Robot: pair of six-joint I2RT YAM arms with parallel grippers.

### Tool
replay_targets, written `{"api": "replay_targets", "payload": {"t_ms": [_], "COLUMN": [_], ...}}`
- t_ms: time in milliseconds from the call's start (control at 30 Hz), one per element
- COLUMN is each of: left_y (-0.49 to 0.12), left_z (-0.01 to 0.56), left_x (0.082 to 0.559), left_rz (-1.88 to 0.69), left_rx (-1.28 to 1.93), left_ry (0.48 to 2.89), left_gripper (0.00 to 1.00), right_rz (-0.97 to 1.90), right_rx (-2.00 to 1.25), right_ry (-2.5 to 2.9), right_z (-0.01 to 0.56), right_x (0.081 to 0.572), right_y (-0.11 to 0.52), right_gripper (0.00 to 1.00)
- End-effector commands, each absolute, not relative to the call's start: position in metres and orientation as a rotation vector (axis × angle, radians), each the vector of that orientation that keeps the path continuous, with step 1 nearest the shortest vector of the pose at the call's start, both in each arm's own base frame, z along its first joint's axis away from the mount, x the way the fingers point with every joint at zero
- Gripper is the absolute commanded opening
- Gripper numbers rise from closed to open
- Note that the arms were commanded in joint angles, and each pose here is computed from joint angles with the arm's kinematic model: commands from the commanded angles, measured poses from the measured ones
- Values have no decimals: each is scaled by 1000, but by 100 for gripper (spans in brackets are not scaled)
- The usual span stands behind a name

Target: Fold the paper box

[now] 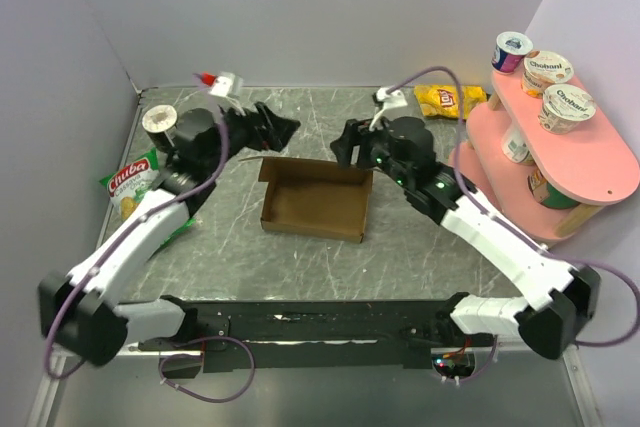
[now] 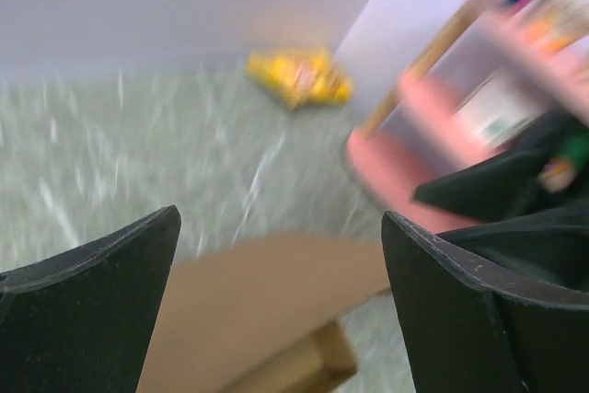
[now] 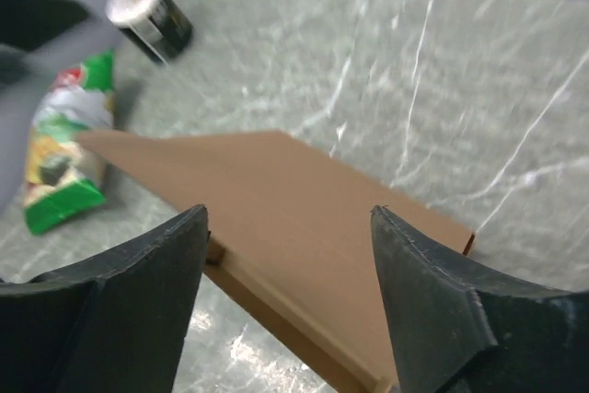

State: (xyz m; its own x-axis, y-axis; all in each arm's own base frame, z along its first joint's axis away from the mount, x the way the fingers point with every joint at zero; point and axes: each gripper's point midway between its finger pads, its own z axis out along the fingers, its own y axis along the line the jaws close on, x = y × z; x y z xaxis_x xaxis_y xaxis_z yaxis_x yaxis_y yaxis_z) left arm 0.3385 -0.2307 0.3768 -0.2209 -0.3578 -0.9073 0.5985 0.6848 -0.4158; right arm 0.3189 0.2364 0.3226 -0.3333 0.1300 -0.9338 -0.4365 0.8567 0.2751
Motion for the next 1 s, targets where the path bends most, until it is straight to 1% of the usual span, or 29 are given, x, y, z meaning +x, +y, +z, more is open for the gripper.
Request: {"api": "replay_targets", "payload": {"t_ms": [0, 233, 333, 467, 600, 633, 733, 833, 967], "left_y": [-249, -246, -242, -236, -225, -218, -204, -192, -184], "left_z": [324, 240, 212, 178, 150, 140, 128, 115, 93], "left_x": [341, 328, 322, 319, 318, 320, 321, 322, 320], "left_rz": [-995, -1021, -1029, -1004, -913, -859, -749, -653, -589], "left_rx": [253, 189, 139, 90, 45, 14, -23, -46, -52], "left_ry": [1684, 1844, 1884, 1964, 2036, 2054, 2068, 2091, 2146], "left_gripper": [96, 97, 98, 99, 95, 92, 88, 87, 87], "right_rz": [595, 658, 666, 685, 680, 676, 663, 637, 562], "right_rx": [-182, -150, -132, -114, -88, -86, -83, -72, -61], "right_ry": [1829, 1973, 2062, 2123, 2168, 2183, 2230, 2282, 2334], "right_z": [311, 236, 193, 162, 137, 126, 104, 82, 59], "right_x": [334, 319, 309, 299, 292, 289, 284, 279, 276], "right_y": [245, 250, 249, 249, 245, 243, 241, 238, 230], "right_gripper": [77, 77, 76, 75, 75, 75, 75, 75, 75]}}
